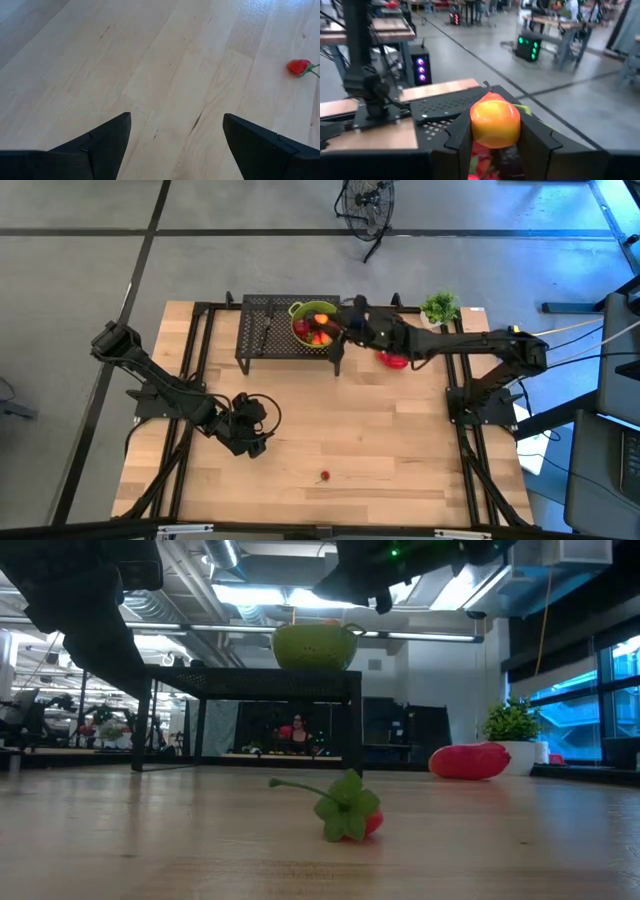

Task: Pick & Place Fruit
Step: Put the pear into the green strainer bowl on the shelf

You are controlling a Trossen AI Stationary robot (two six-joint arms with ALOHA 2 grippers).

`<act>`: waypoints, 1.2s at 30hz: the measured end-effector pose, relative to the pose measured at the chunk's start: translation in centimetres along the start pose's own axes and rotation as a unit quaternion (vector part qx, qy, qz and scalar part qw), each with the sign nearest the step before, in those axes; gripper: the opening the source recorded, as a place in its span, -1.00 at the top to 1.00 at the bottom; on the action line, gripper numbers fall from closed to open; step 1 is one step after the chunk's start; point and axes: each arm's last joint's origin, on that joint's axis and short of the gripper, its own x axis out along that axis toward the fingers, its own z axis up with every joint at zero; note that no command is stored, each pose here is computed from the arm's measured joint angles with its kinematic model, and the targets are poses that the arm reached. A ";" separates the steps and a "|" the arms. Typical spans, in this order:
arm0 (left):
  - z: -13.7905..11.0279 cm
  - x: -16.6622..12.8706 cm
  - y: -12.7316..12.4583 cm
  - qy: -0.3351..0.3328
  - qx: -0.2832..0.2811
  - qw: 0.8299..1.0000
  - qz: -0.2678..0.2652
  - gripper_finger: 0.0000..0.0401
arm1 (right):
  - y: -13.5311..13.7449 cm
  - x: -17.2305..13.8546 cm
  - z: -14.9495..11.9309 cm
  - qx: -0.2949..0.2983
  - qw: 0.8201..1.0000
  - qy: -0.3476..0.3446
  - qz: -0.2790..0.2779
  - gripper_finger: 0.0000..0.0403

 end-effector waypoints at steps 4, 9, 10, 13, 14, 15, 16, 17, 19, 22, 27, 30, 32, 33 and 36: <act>0.0 0.0 0.0 0.000 0.000 1.000 0.000 -0.56 | -1.1 0.3 1.4 0.002 0.999 0.039 -0.017 0.38; 0.0 0.0 0.0 0.000 0.000 1.000 0.000 -0.56 | -2.4 0.3 3.1 0.015 0.996 0.076 -0.032 0.39; 0.0 0.0 0.0 0.000 0.000 1.000 0.000 -0.56 | -2.6 0.3 3.4 0.019 0.996 0.080 -0.036 0.39; 0.0 0.0 0.0 0.000 0.000 1.000 0.000 -0.56 | -3.3 0.5 3.6 0.021 0.995 0.089 -0.045 0.38; 0.0 0.0 0.0 0.000 0.000 1.000 0.000 -0.56 | -3.5 0.6 3.5 0.021 0.994 0.092 -0.049 0.38; 0.0 0.0 0.0 0.000 0.000 1.000 0.000 -0.56 | -3.7 0.6 3.3 0.024 0.994 0.098 -0.050 0.39; 0.0 0.0 0.0 0.000 0.000 1.000 0.000 -0.56 | -3.9 0.8 3.1 0.029 0.993 0.102 -0.048 0.39; 0.0 0.0 0.0 0.000 0.000 1.000 0.000 -0.56 | -4.0 1.1 3.0 0.035 0.993 0.102 -0.046 0.40; 0.0 0.0 0.0 0.000 0.000 1.000 0.000 -0.56 | -4.2 1.4 2.4 0.034 0.991 0.118 -0.049 0.40; 0.0 0.0 0.0 0.000 0.000 1.000 0.000 -0.56 | -4.3 1.8 1.8 0.039 0.990 0.127 -0.052 0.38; 0.0 0.0 0.0 0.000 0.000 1.000 0.000 -0.56 | -4.6 2.5 0.7 0.043 0.986 0.151 -0.056 0.39; 0.0 0.0 0.0 0.001 0.000 1.000 -0.001 -0.56 | -4.6 2.7 0.5 0.042 0.985 0.156 -0.058 0.39; 0.0 0.0 0.0 0.001 0.000 1.000 -0.001 -0.56 | -4.6 2.7 0.4 0.044 0.985 0.159 -0.057 0.37; 0.0 0.0 0.0 0.001 0.000 1.000 -0.001 -0.56 | -4.6 2.6 0.4 0.046 0.984 0.160 -0.058 0.37; 0.0 0.0 0.0 0.001 0.000 1.000 -0.001 -0.56 | -4.5 2.6 0.4 0.048 0.984 0.161 -0.057 0.38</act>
